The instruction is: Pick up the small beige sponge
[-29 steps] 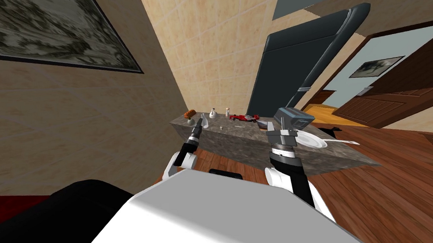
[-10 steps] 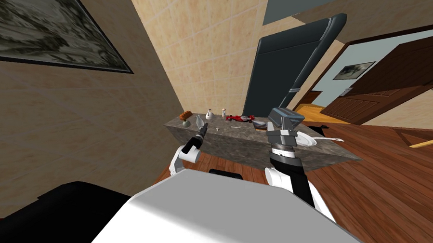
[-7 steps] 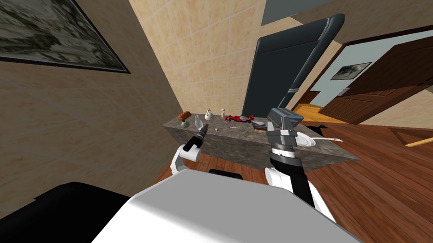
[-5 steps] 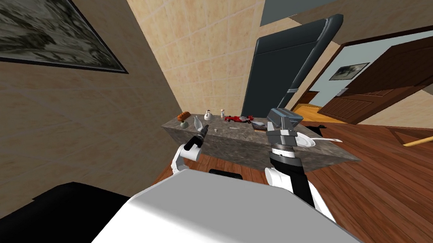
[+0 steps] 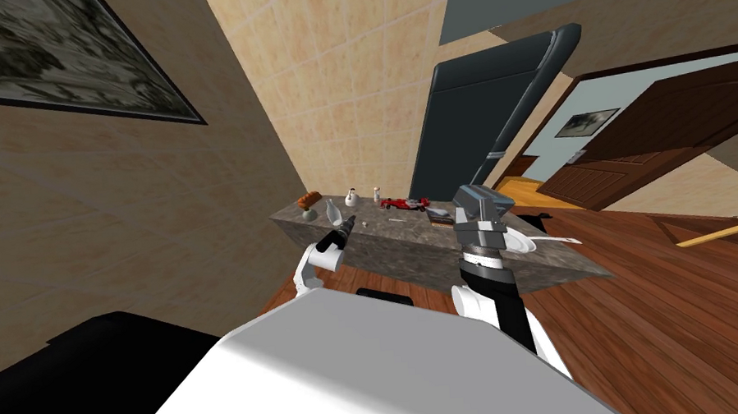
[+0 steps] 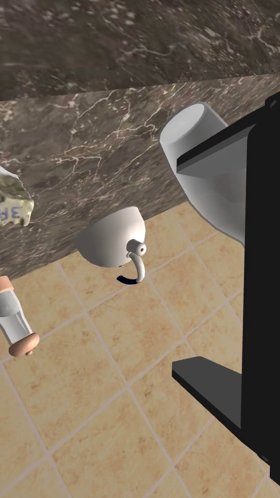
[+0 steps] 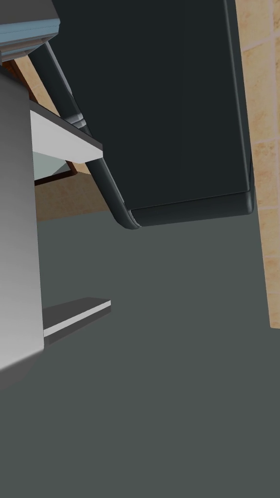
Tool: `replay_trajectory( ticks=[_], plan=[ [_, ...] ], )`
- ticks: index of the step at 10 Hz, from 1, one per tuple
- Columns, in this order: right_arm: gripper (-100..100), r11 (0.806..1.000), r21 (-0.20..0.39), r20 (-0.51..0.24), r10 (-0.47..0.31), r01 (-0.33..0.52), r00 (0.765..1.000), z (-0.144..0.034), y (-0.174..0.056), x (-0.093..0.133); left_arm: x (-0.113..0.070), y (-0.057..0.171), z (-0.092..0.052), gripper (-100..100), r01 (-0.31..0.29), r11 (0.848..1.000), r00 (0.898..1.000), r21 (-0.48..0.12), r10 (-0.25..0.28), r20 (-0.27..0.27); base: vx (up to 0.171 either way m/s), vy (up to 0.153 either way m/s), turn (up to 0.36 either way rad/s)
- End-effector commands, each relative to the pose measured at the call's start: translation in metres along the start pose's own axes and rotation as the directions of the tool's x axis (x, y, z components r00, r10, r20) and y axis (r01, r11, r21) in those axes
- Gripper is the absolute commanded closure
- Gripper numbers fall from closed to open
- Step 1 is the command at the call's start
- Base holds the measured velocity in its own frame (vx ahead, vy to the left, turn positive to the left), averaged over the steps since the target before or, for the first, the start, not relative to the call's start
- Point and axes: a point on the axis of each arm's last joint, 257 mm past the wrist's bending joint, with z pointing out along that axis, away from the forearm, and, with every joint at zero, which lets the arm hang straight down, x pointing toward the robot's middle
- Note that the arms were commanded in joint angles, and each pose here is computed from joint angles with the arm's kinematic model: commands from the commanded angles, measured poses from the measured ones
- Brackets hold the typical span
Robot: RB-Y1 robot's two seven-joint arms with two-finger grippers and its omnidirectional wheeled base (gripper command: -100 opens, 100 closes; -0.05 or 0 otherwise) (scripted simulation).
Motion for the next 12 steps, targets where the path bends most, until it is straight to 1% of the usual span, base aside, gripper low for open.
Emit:
replay_trajectory(
  ticks=[1, 2, 3, 4, 6, 8, 9, 12],
  plan=[
    [0, 1.0, 0.0, 0.0, 0.0, 0.0, 1.0, 0.0, 0.0, 0.0, 0.002, 0.006, 0.002, -100, 0.001, 1.0, 1.0, -0.031, -0.001, -0.008, 0.061, -0.03, -0.017],
    [0, 1.0, 0.0, 0.0, 0.0, 0.0, 1.0, 0.0, 0.0, 0.0, 0.003, 0.013, 0.005, -100, 0.003, 0.998, 1.0, -0.063, -0.004, -0.015, 0.082, -0.037, -0.038],
    [0, 1.0, 0.0, 0.0, 0.0, 0.0, 1.0, 0.0, 0.0, 0.0, 0.004, 0.015, 0.005, -100, 0.003, 0.998, 1.0, -0.071, -0.004, -0.017, 0.058, -0.031, -0.015],
    [0, 1.0, 0.0, 0.0, 0.0, 0.0, 1.0, 0.0, 0.0, 0.0, 0.005, 0.023, 0.007, -100, 0.005, 0.994, 1.0, -0.107, -0.008, -0.026, 0.054, -0.027, -0.037],
    [0, 1.0, 0.0, 0.0, 0.0, 0.0, 1.0, 0.0, 0.0, 0.0, 0.007, 0.033, 0.008, -100, 0.007, 0.989, 0.999, -0.147, -0.013, -0.034, 0.085, -0.041, -0.033],
    [0, 1.0, 0.0, 0.0, 0.0, 0.0, 1.0, 0.0, 0.0, 0.0, 0.01, 0.048, 0.011, -100, 0.012, 0.978, 0.999, -0.21, -0.022, -0.047, 0.091, -0.035, -0.042],
    [0, 1.0, 0.0, 0.0, 0.0, 0.0, 1.0, 0.0, 0.0, 0.0, 0.01, 0.05, 0.01, -100, 0.011, 0.976, 0.999, -0.218, -0.022, -0.049, 0.071, -0.032, -0.011],
    [0, 1.0, 0.0, 0.0, 0.0, 0.0, 1.0, 0.0, 0.0, 0.0, 0.015, 0.075, 0.01, -100, 0.012, 0.949, 0.997, -0.314, -0.035, -0.068, 0.084, -0.035, -0.039]
  ],
)
